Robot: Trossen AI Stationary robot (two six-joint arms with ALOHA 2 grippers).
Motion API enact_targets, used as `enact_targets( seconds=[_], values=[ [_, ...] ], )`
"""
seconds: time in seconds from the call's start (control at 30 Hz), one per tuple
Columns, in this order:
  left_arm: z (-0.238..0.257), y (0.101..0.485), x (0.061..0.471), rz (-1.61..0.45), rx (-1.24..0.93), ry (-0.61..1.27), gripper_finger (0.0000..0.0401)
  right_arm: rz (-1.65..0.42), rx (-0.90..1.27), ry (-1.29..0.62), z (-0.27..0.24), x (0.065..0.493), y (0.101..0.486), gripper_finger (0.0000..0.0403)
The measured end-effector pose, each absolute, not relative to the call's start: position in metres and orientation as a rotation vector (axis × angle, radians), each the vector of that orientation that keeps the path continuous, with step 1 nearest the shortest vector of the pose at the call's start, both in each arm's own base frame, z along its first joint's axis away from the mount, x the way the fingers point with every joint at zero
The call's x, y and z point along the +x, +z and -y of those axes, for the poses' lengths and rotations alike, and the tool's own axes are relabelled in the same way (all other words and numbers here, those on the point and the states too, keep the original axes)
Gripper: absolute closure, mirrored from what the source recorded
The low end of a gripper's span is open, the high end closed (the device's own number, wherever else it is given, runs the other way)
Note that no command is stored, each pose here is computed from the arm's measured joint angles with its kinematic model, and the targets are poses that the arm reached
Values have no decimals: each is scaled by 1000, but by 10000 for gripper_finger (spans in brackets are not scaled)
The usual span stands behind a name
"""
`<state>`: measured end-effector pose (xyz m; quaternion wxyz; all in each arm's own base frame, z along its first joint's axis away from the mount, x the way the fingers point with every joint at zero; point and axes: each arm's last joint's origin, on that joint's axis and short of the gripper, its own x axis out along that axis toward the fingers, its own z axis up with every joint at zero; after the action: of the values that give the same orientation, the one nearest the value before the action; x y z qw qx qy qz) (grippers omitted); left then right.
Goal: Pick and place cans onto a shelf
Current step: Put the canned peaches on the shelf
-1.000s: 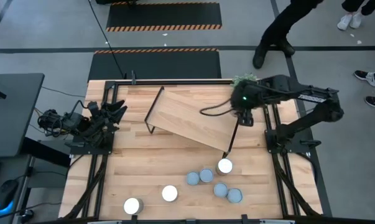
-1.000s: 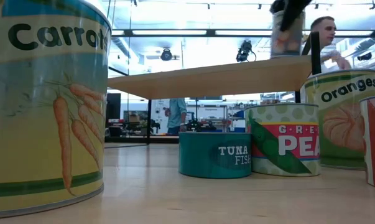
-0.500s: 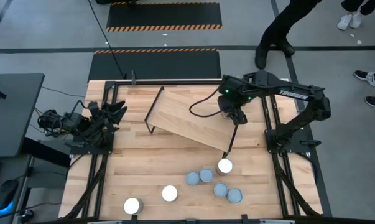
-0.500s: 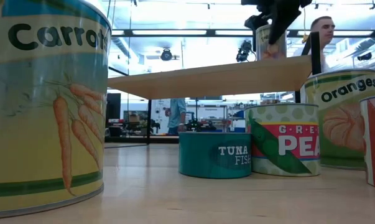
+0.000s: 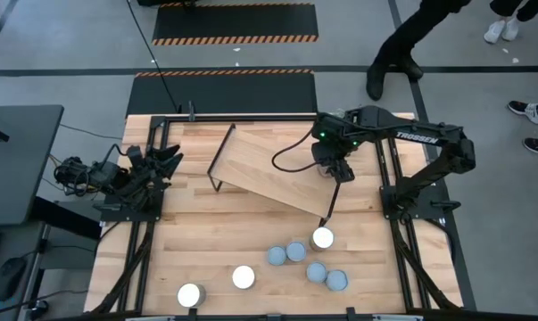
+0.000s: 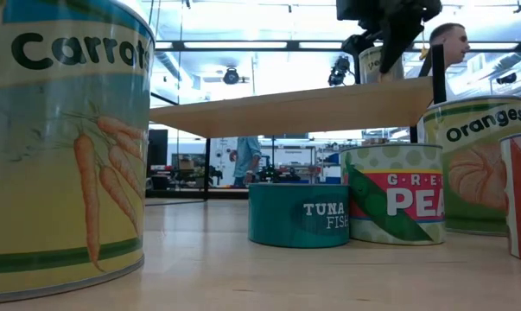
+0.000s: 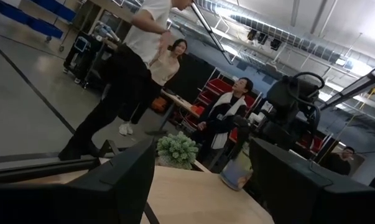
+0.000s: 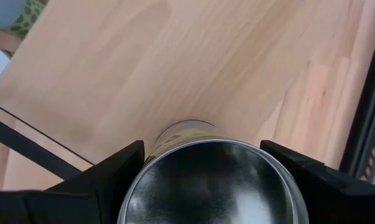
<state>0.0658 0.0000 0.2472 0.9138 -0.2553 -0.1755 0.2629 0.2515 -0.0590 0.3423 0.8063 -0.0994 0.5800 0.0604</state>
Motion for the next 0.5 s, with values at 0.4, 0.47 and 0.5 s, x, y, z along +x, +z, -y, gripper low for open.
enact_targets(
  seconds=[0.4, 0.47, 0.5],
  values=[
    [0, 247, 66, 359, -523, 537, 134, -1240, -158, 113, 62, 251, 342, 43],
    [0, 247, 66, 359, -523, 537, 134, -1240, -152, 107, 63, 250, 342, 32],
    [0, 247, 66, 359, -523, 537, 134, -1241, -152, 106, 64, 250, 342, 27]
  ],
)
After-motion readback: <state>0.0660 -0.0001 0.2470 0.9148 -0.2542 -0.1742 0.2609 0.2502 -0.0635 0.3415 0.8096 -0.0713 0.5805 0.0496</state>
